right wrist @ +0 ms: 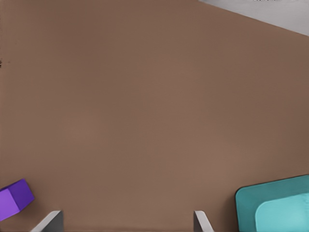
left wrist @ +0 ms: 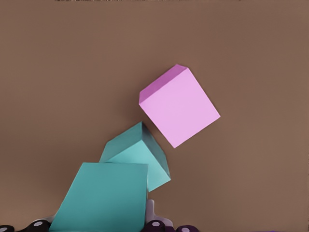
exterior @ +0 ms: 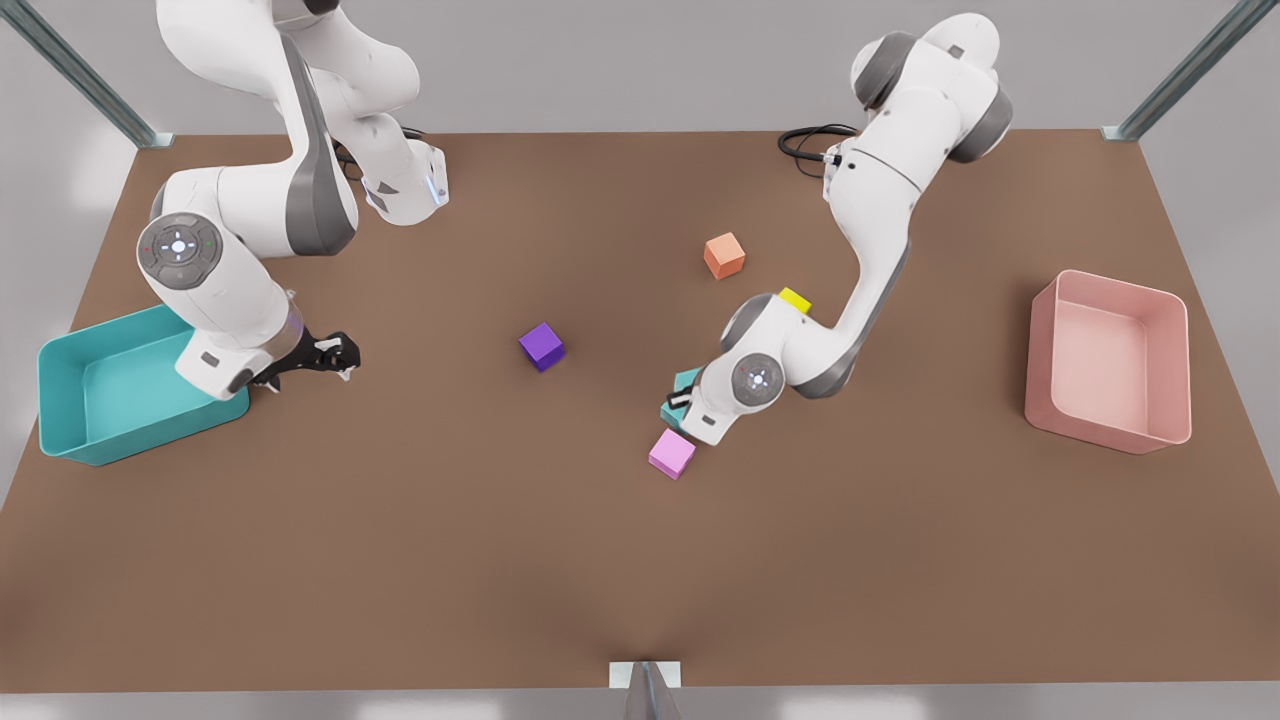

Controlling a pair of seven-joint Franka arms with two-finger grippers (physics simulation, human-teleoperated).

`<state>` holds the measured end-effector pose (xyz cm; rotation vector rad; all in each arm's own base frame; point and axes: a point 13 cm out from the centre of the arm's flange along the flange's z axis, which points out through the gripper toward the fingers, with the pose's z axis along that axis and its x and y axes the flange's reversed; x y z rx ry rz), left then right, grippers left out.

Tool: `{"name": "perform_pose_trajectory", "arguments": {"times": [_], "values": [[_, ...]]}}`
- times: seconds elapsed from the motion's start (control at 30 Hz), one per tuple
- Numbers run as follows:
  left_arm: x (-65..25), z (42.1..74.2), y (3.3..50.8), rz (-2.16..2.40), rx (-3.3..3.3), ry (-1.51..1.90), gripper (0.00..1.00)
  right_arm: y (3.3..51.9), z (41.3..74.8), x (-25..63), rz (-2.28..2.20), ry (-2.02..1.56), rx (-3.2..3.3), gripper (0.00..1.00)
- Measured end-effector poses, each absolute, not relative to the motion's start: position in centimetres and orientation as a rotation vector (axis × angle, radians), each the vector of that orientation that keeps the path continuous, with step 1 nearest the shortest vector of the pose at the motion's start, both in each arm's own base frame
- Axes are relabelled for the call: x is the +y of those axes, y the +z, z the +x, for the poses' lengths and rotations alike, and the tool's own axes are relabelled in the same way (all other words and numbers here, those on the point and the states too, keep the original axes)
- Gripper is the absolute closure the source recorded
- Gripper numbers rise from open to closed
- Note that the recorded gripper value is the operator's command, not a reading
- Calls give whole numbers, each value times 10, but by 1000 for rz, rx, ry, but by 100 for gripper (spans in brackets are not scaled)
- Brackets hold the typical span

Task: Stack the two blue cubes on top of each other

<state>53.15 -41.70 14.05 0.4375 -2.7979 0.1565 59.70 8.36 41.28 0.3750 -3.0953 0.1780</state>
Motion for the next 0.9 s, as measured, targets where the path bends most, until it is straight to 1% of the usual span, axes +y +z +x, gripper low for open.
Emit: {"name": "perform_pose_trajectory", "arguments": {"times": [0.27, 0.43, 0.67, 0.7, 0.73, 0.9], "values": [[-420, 549, 133, 568, -2814, 189, 39, 422, 603, 72, 419, 218, -3112, 0], [-419, 546, 126, 617, -2792, 174, 38, 423, 603, 67, 376, 250, -3118, 0], [-426, 529, 129, 631, -2745, 146, 38, 421, 602, 67, 330, 259, -3120, 0], [-426, 528, 128, 636, -2741, 142, 35, 421, 602, 67, 325, 259, -3121, 0], [-426, 528, 128, 640, -2737, 139, 0, 420, 602, 67, 320, 259, -3121, 0], [-426, 526, 128, 660, -2725, 134, 0, 420, 602, 67, 297, 257, -3125, 0]]}}
